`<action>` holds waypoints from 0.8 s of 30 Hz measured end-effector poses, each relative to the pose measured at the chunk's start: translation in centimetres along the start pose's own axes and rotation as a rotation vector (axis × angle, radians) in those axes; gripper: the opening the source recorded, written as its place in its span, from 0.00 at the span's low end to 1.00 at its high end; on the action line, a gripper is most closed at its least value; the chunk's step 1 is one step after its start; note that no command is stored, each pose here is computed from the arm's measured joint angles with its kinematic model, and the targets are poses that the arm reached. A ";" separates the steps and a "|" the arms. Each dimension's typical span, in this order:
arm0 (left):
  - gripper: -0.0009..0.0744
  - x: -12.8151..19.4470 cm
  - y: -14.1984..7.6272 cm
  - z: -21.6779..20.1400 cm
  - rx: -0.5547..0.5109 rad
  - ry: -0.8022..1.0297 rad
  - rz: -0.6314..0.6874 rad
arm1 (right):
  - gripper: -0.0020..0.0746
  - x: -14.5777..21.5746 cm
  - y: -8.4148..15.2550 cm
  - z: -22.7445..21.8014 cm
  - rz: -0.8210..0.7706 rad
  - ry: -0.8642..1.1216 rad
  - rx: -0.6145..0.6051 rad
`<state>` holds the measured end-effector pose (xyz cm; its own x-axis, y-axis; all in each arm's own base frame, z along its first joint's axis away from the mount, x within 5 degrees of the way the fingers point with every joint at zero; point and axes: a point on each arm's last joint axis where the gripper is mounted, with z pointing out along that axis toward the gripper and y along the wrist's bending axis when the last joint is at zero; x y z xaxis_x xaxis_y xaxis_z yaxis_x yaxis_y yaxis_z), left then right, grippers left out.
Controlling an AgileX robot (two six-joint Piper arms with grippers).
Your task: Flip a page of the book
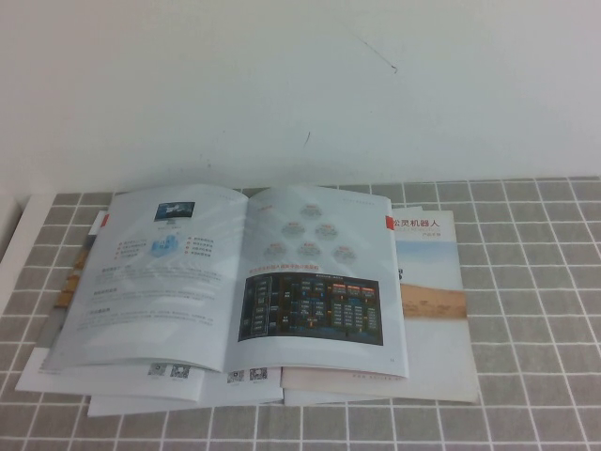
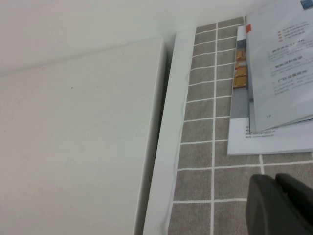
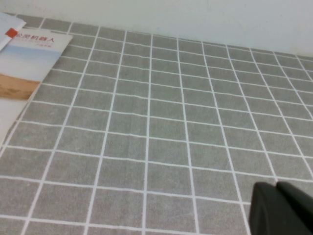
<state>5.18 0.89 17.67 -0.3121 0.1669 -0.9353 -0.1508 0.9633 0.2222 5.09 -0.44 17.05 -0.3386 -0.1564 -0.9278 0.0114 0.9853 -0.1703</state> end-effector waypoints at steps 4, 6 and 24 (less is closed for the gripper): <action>0.01 0.0 -0.2 0.0 0.039 -0.009 0.012 | 0.02 0.0 0.0 0.0 -0.007 0.000 0.000; 0.01 -0.1 -0.5 0.0 0.085 -0.020 0.025 | 0.02 0.0 0.0 0.0 -0.006 0.000 0.000; 0.01 -0.3 -1.7 -0.4 0.318 -0.076 0.097 | 0.02 0.0 0.0 0.0 -0.007 0.000 0.002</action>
<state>5.18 -0.88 17.67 -0.2383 0.2643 -0.9345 0.1796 0.9576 0.2251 5.09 -0.45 17.05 -0.3390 -0.1629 -0.9266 0.0110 0.9841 -0.1771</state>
